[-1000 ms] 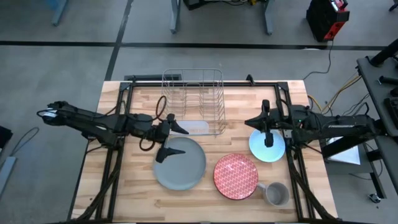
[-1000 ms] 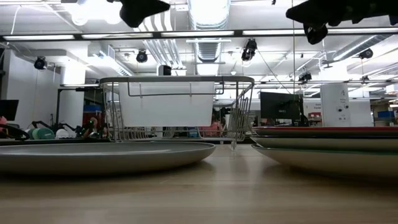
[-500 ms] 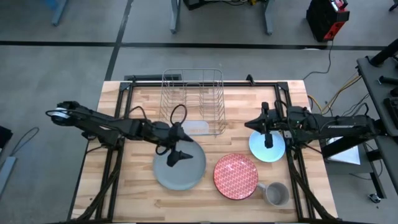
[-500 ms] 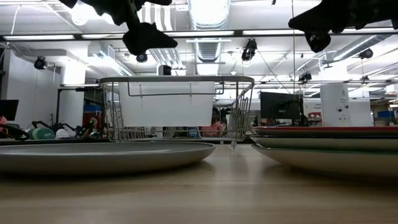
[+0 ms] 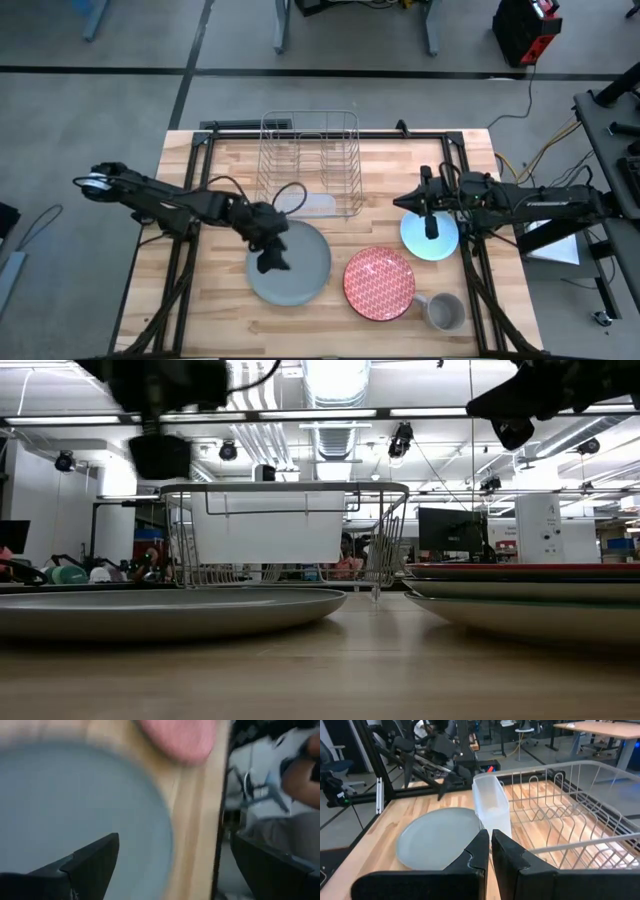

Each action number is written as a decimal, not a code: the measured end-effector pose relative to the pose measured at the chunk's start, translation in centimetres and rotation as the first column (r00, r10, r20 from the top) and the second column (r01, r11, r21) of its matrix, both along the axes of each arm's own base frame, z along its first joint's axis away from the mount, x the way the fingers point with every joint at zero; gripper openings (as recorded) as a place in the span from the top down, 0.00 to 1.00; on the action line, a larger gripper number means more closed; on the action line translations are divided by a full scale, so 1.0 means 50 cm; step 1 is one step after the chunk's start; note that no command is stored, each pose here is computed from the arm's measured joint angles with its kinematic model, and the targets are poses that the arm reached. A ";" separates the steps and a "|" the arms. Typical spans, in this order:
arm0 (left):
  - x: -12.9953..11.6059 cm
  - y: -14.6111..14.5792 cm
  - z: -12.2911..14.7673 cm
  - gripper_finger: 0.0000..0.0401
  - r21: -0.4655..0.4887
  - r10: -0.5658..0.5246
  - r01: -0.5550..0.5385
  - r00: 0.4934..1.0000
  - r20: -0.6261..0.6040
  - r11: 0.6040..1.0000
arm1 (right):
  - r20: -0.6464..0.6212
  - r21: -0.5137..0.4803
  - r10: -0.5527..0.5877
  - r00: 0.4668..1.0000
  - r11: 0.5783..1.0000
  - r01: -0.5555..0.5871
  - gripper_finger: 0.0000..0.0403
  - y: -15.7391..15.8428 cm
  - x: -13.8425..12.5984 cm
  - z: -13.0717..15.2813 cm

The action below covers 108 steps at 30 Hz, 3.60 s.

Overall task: Sort dishes
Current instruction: Put the gray plate into the dish rack

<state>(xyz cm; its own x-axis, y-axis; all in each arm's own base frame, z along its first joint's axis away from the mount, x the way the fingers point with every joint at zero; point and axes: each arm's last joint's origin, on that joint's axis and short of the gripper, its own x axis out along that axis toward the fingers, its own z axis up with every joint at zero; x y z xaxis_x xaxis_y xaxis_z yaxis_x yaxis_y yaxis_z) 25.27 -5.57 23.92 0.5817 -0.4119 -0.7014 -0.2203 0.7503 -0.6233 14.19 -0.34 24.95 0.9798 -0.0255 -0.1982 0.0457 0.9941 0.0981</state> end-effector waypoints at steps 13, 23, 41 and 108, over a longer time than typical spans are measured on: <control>-0.094 -0.020 -0.047 0.09 0.242 0.349 -0.262 0.806 -0.478 0.934 | -0.035 -0.003 0.001 0.999 1.000 -0.001 0.97 0.000 -0.001 -0.014; -0.100 -0.009 -0.061 0.09 0.380 0.497 -0.348 0.754 -0.429 0.857 | -0.064 0.008 -0.001 0.998 1.000 0.001 0.97 0.000 -0.002 -0.023; -0.136 0.001 -0.196 0.09 0.327 0.503 -0.391 0.758 -0.416 0.860 | -0.081 0.013 -0.001 0.997 1.000 0.002 0.97 0.000 -0.002 -0.037; -0.136 -0.070 -0.183 1.00 0.276 0.470 -0.397 0.831 -0.298 0.876 | -0.093 0.004 -0.001 0.996 1.000 0.001 0.97 0.000 -0.002 -0.050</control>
